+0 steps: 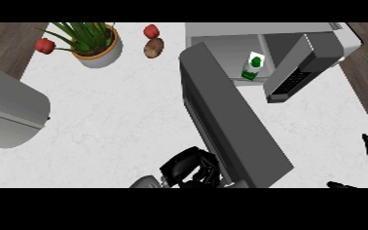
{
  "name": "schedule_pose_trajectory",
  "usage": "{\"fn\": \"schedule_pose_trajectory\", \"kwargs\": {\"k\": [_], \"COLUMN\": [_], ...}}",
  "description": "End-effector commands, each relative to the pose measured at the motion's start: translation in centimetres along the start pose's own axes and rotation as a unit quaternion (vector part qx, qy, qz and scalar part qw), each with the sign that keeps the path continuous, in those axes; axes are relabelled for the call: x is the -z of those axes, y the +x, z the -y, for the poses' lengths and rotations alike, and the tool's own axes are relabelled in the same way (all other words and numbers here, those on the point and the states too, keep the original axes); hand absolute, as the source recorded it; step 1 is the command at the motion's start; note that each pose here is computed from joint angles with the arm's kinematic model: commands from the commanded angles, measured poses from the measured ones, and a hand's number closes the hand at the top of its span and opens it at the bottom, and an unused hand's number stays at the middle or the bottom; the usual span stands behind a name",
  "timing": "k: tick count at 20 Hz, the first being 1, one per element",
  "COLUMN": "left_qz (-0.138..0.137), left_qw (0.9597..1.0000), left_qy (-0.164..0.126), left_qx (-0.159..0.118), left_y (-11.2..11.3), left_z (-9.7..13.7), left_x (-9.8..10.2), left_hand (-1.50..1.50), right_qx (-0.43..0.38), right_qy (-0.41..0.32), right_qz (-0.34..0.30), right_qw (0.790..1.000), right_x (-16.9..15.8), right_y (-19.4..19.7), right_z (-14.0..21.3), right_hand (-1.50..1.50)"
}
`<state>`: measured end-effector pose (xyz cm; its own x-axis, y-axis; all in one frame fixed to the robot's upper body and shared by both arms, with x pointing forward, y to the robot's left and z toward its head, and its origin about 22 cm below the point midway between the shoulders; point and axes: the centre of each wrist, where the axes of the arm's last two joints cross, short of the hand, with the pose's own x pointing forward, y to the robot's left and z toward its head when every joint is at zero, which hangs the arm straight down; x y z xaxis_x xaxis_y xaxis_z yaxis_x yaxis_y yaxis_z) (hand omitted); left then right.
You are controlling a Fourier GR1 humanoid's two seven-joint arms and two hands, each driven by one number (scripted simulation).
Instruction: Pick up the milk, place it into the microwave and close the microwave
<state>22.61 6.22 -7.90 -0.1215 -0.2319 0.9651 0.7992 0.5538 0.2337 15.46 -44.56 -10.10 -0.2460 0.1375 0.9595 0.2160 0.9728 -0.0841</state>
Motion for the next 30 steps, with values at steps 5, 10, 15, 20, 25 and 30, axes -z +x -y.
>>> {"fn": "schedule_pose_trajectory", "kwargs": {"k": [5, 10, 15, 20, 25, 30], "left_qz": [0.038, 0.054, 0.061, 0.078, 0.112, 0.117], "left_qw": [0.9990, 0.9965, 0.9949, 0.9898, 0.9823, 0.9774], "left_qy": [0.013, 0.057, 0.080, 0.119, 0.148, 0.175], "left_qx": [-0.019, -0.028, -0.004, 0.011, 0.024, 0.024], "left_y": [1.3, 3.5, 5.6, 7.2, 9.6, 11.4], "left_z": [2.4, 2.2, 0.6, -1.5, -3.2, -4.7], "left_x": [1.7, 3.0, 4.8, 6.3, 7.9, 9.2], "left_hand": [1.50, -1.50, 1.50, 1.50, 1.50, 1.50], "right_qx": [0.068, 0.080, 0.086, 0.092, 0.085, 0.080], "right_qy": [0.072, 0.091, 0.116, 0.146, 0.170, 0.174], "right_qz": [0.071, 0.080, 0.082, 0.086, 0.096, 0.126], "right_qw": [0.993, 0.989, 0.986, 0.981, 0.977, 0.973], "right_x": [2.7, 4.6, 5.4, 7.1, 8.9, 11.3], "right_y": [1.8, 2.4, 2.9, 4.2, 5.5, 7.4], "right_z": [-1.0, -2.6, -4.1, -4.5, -4.8, -4.7], "right_hand": [-1.50, -1.50, -1.50, -1.50, -1.50, -1.50]}}
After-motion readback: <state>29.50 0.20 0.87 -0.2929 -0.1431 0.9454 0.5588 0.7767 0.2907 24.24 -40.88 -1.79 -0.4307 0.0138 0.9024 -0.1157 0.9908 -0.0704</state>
